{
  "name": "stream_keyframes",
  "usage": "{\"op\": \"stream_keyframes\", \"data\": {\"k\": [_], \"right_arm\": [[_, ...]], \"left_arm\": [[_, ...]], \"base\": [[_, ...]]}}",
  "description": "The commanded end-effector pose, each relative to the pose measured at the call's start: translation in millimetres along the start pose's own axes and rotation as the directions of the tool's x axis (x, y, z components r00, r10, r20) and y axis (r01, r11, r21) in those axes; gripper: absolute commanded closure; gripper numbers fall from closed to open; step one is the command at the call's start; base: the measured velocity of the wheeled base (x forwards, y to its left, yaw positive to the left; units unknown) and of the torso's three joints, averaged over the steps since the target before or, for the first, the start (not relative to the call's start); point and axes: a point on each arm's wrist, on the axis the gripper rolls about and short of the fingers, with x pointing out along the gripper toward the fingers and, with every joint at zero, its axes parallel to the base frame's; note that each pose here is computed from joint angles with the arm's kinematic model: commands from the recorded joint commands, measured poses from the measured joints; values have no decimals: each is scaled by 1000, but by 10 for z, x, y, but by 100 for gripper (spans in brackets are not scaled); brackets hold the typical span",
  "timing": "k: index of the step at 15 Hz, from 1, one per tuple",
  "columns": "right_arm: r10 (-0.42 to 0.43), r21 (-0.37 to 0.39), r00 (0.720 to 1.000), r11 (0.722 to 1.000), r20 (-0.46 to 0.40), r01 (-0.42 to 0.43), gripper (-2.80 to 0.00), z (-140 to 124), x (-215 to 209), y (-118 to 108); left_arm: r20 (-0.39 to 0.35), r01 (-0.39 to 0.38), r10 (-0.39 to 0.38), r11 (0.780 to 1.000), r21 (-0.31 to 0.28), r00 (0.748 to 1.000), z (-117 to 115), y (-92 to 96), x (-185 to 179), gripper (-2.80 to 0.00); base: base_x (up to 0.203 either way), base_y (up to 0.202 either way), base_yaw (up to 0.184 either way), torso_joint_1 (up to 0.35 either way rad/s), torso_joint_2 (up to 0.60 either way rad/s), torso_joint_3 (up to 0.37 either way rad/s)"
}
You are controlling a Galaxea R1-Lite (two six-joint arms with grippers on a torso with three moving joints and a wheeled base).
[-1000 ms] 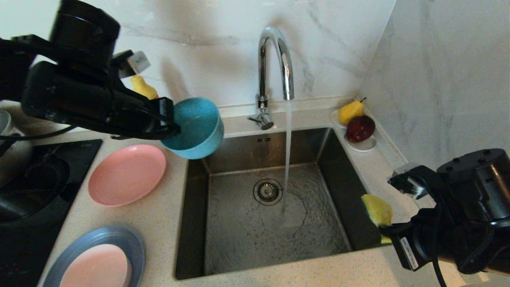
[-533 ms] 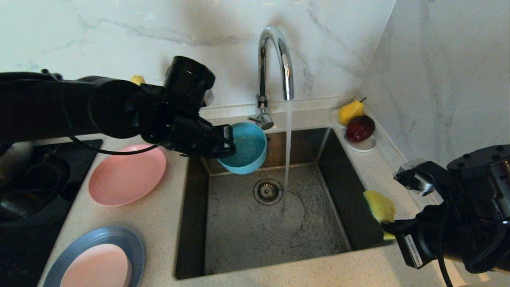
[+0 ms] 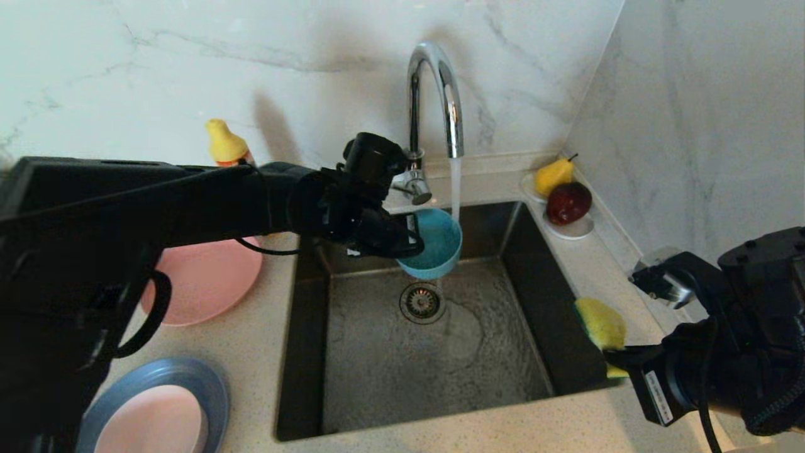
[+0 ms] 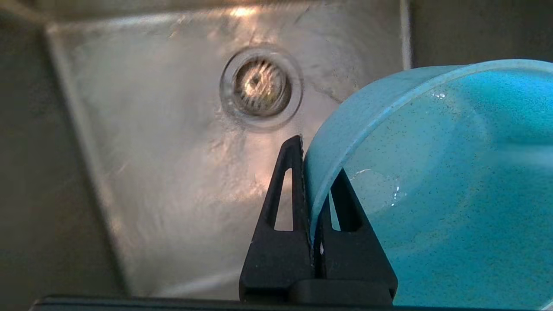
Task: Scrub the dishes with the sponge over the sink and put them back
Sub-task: Wash the bowl
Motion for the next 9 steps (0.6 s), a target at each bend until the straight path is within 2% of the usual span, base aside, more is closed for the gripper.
{"op": "stream_keyframes", "data": {"k": [1,4,9], "right_arm": [[-8,2,1000,1000,11,8,0,3,-31,-8],[-8,2,1000,1000,14,8,0,0,-42,-12],[4,-5,1000,1000,18,-4,0,2,-55,14]], "left_arm": [[-16,-5,5,1000,3,1000,-166,-19,363,0],[-22,-14,14,1000,5,1000,-252,-8,521,0],[-19,-5,5,1000,9,1000,-280,-62,526,0]], "base": [[0,0,0,0,0,0],[0,0,0,0,0,0],[0,0,0,0,0,0]]}}
